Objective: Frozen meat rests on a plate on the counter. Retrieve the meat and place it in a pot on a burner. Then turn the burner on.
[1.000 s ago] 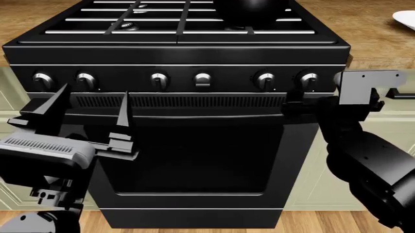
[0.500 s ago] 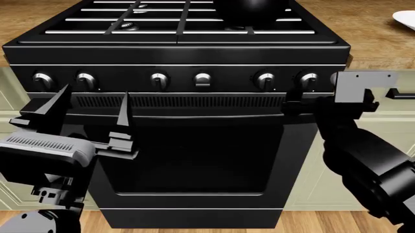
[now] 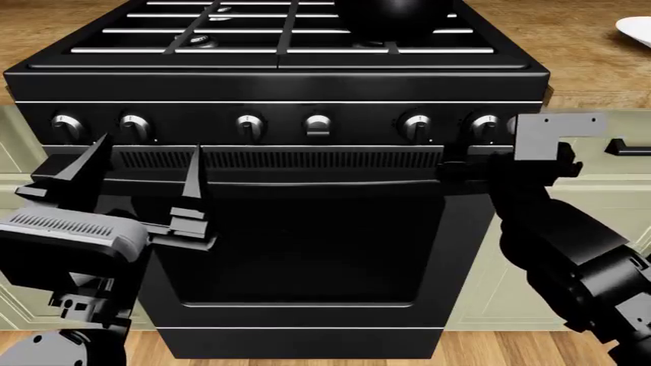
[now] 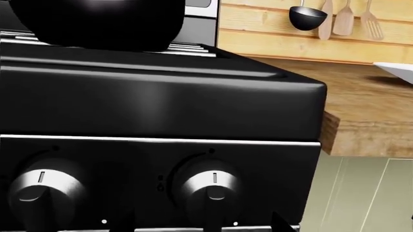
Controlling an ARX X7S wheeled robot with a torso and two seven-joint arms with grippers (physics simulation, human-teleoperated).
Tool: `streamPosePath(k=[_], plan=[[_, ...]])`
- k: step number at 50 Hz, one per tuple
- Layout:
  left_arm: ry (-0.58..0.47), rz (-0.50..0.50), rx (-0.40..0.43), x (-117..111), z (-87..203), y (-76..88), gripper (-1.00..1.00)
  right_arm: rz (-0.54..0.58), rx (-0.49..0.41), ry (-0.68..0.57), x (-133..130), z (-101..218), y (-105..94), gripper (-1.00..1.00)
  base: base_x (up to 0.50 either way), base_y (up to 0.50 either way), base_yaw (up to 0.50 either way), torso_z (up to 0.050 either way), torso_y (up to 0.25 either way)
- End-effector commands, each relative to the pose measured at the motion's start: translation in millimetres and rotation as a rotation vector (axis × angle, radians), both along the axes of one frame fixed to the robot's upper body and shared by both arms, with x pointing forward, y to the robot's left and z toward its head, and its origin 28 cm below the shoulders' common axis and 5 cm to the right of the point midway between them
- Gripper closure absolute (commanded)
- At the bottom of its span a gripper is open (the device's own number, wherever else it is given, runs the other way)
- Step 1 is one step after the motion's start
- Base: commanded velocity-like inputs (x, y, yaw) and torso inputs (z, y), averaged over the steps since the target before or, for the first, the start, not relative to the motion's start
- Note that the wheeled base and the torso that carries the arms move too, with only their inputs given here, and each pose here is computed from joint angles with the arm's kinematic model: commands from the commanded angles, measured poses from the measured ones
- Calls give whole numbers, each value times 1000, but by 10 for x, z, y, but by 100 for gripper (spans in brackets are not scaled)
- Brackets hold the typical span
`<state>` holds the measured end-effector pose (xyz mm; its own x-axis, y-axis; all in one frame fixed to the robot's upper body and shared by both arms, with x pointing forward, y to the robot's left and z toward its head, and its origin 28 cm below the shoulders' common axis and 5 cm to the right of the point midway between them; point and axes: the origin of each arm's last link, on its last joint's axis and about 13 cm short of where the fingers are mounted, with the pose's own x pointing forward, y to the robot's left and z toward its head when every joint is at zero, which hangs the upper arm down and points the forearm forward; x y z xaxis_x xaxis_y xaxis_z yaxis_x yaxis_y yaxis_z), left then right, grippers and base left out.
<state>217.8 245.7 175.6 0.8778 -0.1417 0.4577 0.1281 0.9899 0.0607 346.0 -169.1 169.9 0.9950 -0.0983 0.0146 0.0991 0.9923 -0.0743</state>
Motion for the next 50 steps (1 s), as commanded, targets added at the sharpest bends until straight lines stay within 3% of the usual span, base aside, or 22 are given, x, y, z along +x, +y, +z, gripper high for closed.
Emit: streamPosePath(k=[1,50], plan=[[2,-1,-1,0,-4,0,-100,-7,2,23,1,-5,6,-100,0,0,0,0,0],[15,-1,-4,26,-36,-1,-100,-19,2,39,138,-59,-8,-100,0,0,0,0,0]])
